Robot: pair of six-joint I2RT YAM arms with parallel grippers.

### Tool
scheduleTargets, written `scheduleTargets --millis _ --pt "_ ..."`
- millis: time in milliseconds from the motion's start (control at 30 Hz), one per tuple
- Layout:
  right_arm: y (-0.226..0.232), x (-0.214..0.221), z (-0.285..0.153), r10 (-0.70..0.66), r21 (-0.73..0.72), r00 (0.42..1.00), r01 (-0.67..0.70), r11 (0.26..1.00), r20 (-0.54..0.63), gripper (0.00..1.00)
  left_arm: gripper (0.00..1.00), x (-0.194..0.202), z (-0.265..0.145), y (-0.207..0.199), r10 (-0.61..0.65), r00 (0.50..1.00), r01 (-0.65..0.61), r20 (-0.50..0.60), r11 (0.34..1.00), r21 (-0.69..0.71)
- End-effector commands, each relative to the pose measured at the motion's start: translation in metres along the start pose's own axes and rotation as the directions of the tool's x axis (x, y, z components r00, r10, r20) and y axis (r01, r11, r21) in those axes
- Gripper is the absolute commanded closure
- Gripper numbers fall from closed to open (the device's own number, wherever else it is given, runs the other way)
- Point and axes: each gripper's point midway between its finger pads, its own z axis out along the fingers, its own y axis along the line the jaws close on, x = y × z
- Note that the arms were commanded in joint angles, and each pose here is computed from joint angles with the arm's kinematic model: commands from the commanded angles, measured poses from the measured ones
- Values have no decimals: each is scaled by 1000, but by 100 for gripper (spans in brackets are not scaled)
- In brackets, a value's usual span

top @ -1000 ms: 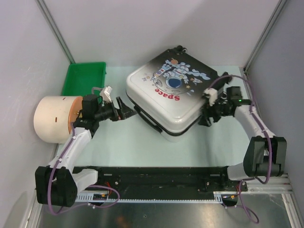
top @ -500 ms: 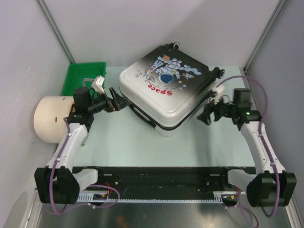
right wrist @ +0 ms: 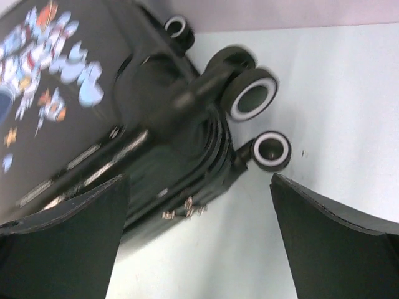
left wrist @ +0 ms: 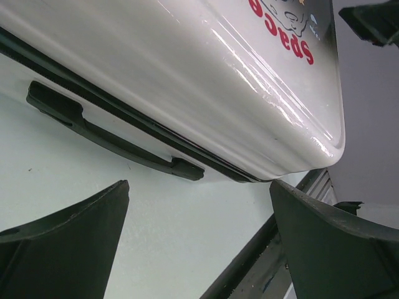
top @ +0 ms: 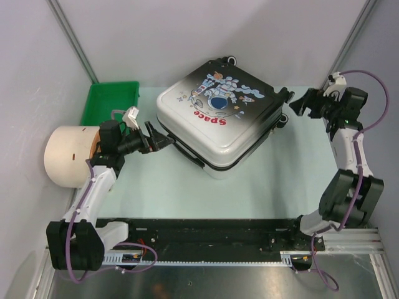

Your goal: Open, take out, and arrange the luggage

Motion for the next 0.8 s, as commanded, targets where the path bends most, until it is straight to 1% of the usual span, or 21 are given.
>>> scheduleTargets --millis 0,33,133,167,233,333,367,400,433,467,500,533,600,667,700,767 --pt "-17 -60 23 167 11 967 -172 985 190 2 0 -4 -1 -4 34 999 -34 13 999 19" --pt "-17 -62 27 229 -1 954 -233 972 194 3 0 -5 -1 -4 37 999 -38 15 999 20" --pt "-26 -60 49 317 -21 930 -319 948 186 2 0 -5 0 -2 30 999 -30 13 999 14" --pt "-33 -57 58 371 -11 910 -376 927 182 2 0 -5 1 -2 28 999 -28 15 1000 13" --pt "-35 -53 69 442 -27 881 -444 895 171 0 0 -6 1 -2 23 1000 -23 16 1000 10" --pt "-34 -50 86 504 -66 849 -500 864 161 0 0 -7 1 -2 25 1000 -25 19 1000 12" --pt "-34 -49 93 544 -76 825 -539 839 154 0 0 -6 1 -2 25 999 -26 19 1000 10" --pt "-34 -48 98 561 -60 815 -559 827 144 0 0 -7 1 -1 24 999 -24 21 1000 6" --pt "-34 -43 109 576 -9 806 -580 814 139 0 0 -6 1 0 21 1000 -21 21 1000 4" --pt "-40 -20 119 606 74 792 -611 788 79 0 0 -7 1 0 20 1000 -20 22 1000 1" --pt "-40 -30 124 600 100 796 -606 789 79 0 0 -7 1 1 20 1000 -20 23 1000 0" --pt "-35 -29 131 605 120 794 -608 785 64 0 0 -8 1 0 22 999 -22 24 1000 2" --pt "-33 -26 140 646 111 763 -645 756 36 1 0 -8 2 1 24 999 -24 25 1000 -1" --pt "-28 -35 146 653 64 755 -655 753 49 2 0 -6 3 2 20 1000 -20 19 1000 0" --pt "-26 -36 150 660 49 749 -662 748 48 6 0 -6 3 3 15 1000 -14 18 1000 -3" --pt "-21 -37 155 667 25 744 -668 744 33 9 0 -3 4 5 -2 1000 2 10 1000 -3"
